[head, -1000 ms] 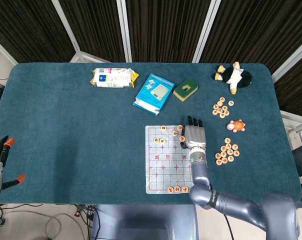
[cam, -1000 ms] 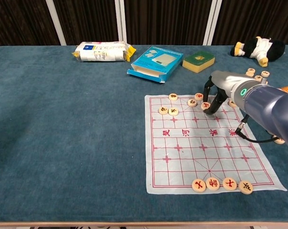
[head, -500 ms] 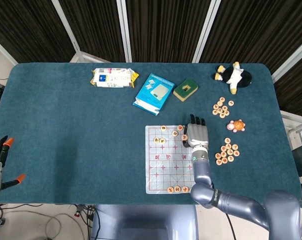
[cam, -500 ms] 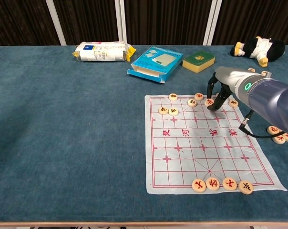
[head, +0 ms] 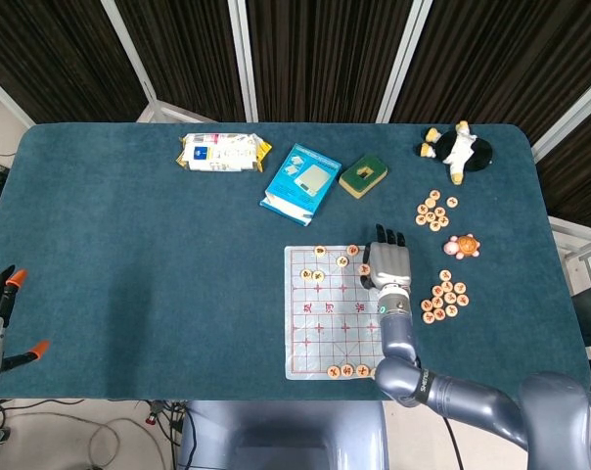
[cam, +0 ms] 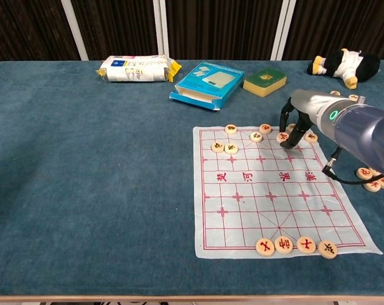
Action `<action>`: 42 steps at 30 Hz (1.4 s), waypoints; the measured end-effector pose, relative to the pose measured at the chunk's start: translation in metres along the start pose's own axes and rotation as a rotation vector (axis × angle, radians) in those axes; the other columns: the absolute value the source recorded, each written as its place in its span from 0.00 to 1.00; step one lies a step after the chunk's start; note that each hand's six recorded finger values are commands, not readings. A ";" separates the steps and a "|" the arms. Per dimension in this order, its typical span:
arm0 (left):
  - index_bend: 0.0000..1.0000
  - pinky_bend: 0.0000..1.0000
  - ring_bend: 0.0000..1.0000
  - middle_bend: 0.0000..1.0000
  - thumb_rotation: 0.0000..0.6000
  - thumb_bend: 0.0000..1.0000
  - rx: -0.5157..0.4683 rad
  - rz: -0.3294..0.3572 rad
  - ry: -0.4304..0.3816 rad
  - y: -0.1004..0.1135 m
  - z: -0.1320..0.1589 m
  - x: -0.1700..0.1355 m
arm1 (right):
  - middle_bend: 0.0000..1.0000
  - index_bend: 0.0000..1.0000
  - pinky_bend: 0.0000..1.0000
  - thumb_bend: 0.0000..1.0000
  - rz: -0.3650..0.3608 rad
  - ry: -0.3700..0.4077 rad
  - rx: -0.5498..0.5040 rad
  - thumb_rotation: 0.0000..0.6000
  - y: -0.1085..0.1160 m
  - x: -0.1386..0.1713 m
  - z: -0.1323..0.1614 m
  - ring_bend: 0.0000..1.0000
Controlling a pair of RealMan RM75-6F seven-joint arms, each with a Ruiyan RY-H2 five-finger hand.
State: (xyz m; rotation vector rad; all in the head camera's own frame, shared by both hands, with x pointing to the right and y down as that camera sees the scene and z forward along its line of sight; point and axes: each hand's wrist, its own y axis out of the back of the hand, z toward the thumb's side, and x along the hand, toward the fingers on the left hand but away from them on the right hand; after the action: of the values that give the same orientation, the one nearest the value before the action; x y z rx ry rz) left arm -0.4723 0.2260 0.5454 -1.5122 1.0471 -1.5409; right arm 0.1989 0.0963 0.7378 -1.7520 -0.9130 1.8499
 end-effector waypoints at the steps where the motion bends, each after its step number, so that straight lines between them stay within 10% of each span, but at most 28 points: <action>1: 0.00 0.04 0.00 0.00 1.00 0.04 0.000 0.000 0.000 0.000 0.000 0.000 | 0.00 0.50 0.00 0.37 0.000 -0.001 0.000 1.00 0.000 0.000 -0.001 0.00; 42: 0.00 0.04 0.00 0.00 1.00 0.04 0.008 -0.001 -0.003 -0.002 0.002 0.000 | 0.00 0.50 0.00 0.37 0.019 -0.039 0.012 1.00 -0.006 -0.006 -0.023 0.00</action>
State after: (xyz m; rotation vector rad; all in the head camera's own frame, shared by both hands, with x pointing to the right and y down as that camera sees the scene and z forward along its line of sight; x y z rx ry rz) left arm -0.4704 0.2269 0.5466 -1.5099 1.0372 -1.5415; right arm 0.2214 0.0999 0.7461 -1.7292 -0.9013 1.9034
